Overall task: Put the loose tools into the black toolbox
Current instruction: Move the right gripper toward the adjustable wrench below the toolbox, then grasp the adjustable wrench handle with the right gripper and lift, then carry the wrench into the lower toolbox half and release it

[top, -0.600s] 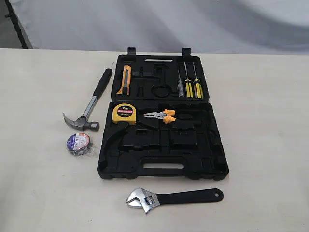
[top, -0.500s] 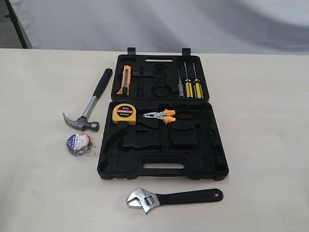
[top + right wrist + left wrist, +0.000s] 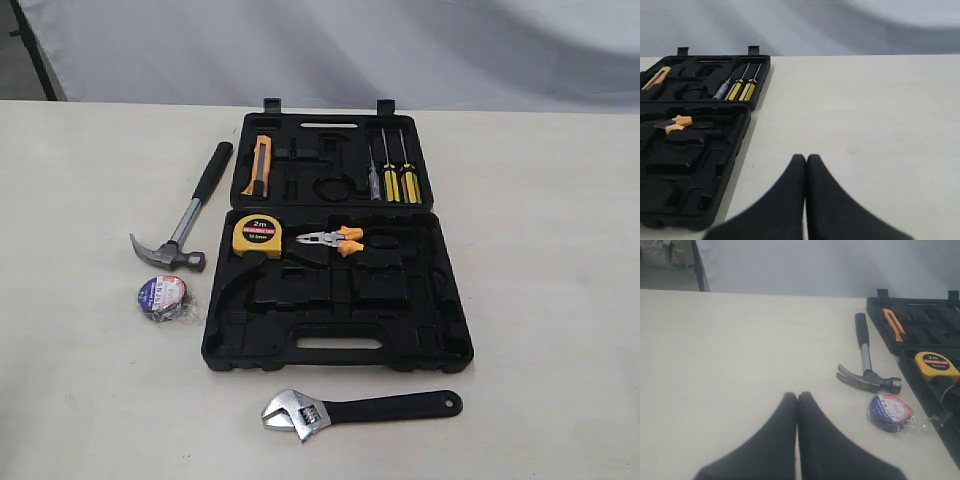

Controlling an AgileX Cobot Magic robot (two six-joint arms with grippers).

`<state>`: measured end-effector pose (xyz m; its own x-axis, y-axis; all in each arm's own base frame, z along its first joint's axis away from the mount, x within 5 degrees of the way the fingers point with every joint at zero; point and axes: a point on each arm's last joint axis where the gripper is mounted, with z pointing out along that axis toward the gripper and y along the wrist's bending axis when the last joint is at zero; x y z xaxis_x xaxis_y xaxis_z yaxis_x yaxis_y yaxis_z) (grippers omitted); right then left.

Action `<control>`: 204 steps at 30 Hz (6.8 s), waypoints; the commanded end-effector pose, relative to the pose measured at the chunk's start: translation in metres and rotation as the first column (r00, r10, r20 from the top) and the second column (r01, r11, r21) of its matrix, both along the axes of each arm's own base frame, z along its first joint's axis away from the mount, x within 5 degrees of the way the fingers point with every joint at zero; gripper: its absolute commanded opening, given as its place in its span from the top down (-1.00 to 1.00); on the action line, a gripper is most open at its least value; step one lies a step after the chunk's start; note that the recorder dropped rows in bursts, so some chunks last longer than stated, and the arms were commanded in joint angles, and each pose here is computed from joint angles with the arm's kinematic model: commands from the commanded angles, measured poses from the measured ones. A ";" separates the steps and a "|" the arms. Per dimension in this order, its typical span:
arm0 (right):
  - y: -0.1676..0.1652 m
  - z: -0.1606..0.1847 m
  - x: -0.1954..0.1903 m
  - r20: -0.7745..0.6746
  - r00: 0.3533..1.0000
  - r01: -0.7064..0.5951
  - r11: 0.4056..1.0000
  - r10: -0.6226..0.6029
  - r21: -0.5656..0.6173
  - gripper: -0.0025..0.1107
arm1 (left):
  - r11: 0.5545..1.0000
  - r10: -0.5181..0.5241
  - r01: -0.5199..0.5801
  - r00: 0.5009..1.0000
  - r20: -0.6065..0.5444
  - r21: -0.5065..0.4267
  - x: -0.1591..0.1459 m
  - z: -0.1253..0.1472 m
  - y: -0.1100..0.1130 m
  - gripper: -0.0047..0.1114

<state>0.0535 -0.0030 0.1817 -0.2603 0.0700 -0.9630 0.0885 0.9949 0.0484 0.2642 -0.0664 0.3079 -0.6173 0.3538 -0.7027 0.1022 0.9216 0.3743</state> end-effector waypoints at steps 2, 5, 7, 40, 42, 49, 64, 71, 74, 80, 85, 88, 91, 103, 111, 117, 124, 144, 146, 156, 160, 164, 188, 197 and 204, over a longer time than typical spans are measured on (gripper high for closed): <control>0.000 0.001 0.000 0.021 1.000 -0.004 1.000 0.004 -0.028 0.95 | 1.000 0.001 -0.001 1.000 0.005 -0.027 -0.002 -0.001 0.000 0.89; -0.001 0.014 0.002 0.161 0.987 0.011 0.999 -0.004 -0.040 0.95 | 1.000 0.001 -0.001 1.000 0.005 -0.027 -0.002 -0.001 0.000 0.89; -0.002 0.027 0.003 0.303 0.953 0.027 0.998 -0.010 -0.052 0.95 | 1.000 0.001 -0.001 1.000 0.005 -0.027 -0.002 -0.001 0.000 0.89; 0.037 0.049 0.135 -0.808 0.427 -0.426 0.879 0.405 0.215 0.96 | 1.000 0.001 -0.001 1.000 0.005 -0.027 -0.002 -0.001 0.000 0.89; 0.054 0.042 0.143 -0.821 0.369 -0.501 0.837 0.435 0.219 0.96 | 1.000 0.001 -0.001 1.000 0.005 -0.027 -0.002 -0.001 0.000 0.89; 0.126 0.029 0.165 -0.819 0.220 -0.808 0.569 0.530 0.151 0.96 | 1.000 0.001 -0.001 1.000 0.005 -0.027 -0.002 -0.001 0.000 0.89; 0.208 -0.021 0.184 -0.861 -0.026 -0.973 0.186 0.508 0.139 0.36 | 1.000 0.001 -0.001 1.000 0.005 -0.027 -0.002 -0.001 0.000 0.89; 0.212 -0.044 0.185 -0.877 -0.112 -0.991 0.010 0.468 0.132 0.14 | 1.000 0.001 -0.001 1.000 0.005 -0.027 -0.002 -0.001 0.000 0.89; 0.215 -0.049 0.190 -0.874 -0.076 -0.996 0.013 0.479 0.094 0.14 | 1.000 0.001 -0.001 1.000 0.005 -0.027 -0.002 -0.001 0.000 0.89; 0.215 -0.059 0.193 -0.882 -0.075 -0.996 0.004 0.465 0.087 0.14 | 1.000 0.001 -0.001 1.000 0.005 -0.027 -0.002 -0.001 0.000 0.89; 0.215 -0.069 0.192 -0.892 -0.099 -0.995 -0.012 0.442 0.104 0.14 | 1.000 0.001 -0.001 1.000 0.005 -0.027 -0.002 -0.001 0.000 0.89; 0.216 -0.071 0.191 -0.893 -0.115 -0.993 -0.041 0.434 0.108 0.38 | 1.000 0.001 -0.001 1.000 0.005 -0.027 -0.002 -0.001 0.000 0.89; 0.218 -0.071 0.189 -0.893 -0.118 -0.993 -0.047 0.434 0.108 0.87 | 1.000 0.001 -0.001 1.000 0.005 -0.027 -0.002 -0.001 0.000 0.89; 0.235 -0.048 0.173 -0.880 -0.116 -0.986 -0.163 0.462 0.044 0.96 | 1.000 0.001 -0.001 1.000 0.005 -0.027 -0.002 -0.001 0.000 0.89; 0.239 0.004 0.174 -0.843 -0.036 -0.983 -0.172 0.536 -0.068 0.96 | 1.000 0.001 -0.001 1.000 0.005 -0.027 -0.002 -0.001 0.000 0.89; 0.237 0.036 0.196 -0.898 0.099 -0.983 -0.096 0.430 -0.154 0.96 | 1.000 0.001 -0.001 1.000 0.005 -0.027 -0.002 -0.001 0.000 0.89; 0.219 0.060 0.230 -0.865 0.240 -0.971 0.091 0.442 -0.222 0.96 | 1.000 0.001 -0.001 1.000 0.005 -0.027 -0.002 -0.001 0.000 0.89; 0.271 -0.015 0.186 -0.884 -0.078 -0.991 0.060 0.460 0.119 0.15 | 1.000 0.001 -0.001 1.000 0.005 -0.027 -0.002 -0.001 0.000 0.89; 0.276 -0.021 0.182 -0.889 -0.097 -0.991 0.044 0.448 0.130 0.13 | 1.000 0.001 -0.001 1.000 0.005 -0.027 -0.002 -0.001 0.000 0.89; 0.287 -0.054 0.181 -0.899 -0.111 -0.989 0.040 0.424 0.141 0.14 | 1.000 0.001 -0.001 1.000 0.005 -0.027 -0.002 -0.001 0.000 0.89; 0.286 -0.066 0.181 -0.908 -0.140 -0.984 0.044 0.394 0.171 0.16 | 1.000 0.001 -0.001 1.000 0.005 -0.027 -0.002 -0.001 0.000 0.89; 0.283 -0.071 0.177 -0.916 -0.181 -0.977 0.044 0.359 0.210 0.67 | 1.000 0.001 -0.001 1.000 0.005 -0.027 -0.002 -0.001 0.000 0.89; 0.220 0.028 0.250 -0.815 0.462 -0.883 0.265 0.348 -0.387 0.96 | 1.000 0.001 -0.001 1.000 0.005 -0.027 -0.002 -0.001 0.000 0.89; 0.213 -0.012 0.273 -0.839 0.447 -0.892 0.228 0.310 -0.392 0.96 | 1.000 0.001 -0.001 1.000 0.005 -0.027 -0.002 -0.001 0.000 0.89; 0.217 -0.035 0.279 -0.843 0.439 -0.897 0.212 0.312 -0.389 0.96 | 1.000 0.001 -0.001 1.000 0.005 -0.027 -0.002 -0.001 0.000 0.89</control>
<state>0.3278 0.2141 0.1494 -0.2418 -0.9584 -0.1520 -0.8601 0.2842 -0.4237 0.2642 -0.0664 0.3079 -0.6173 0.3538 -0.7027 0.1022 0.9216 0.3743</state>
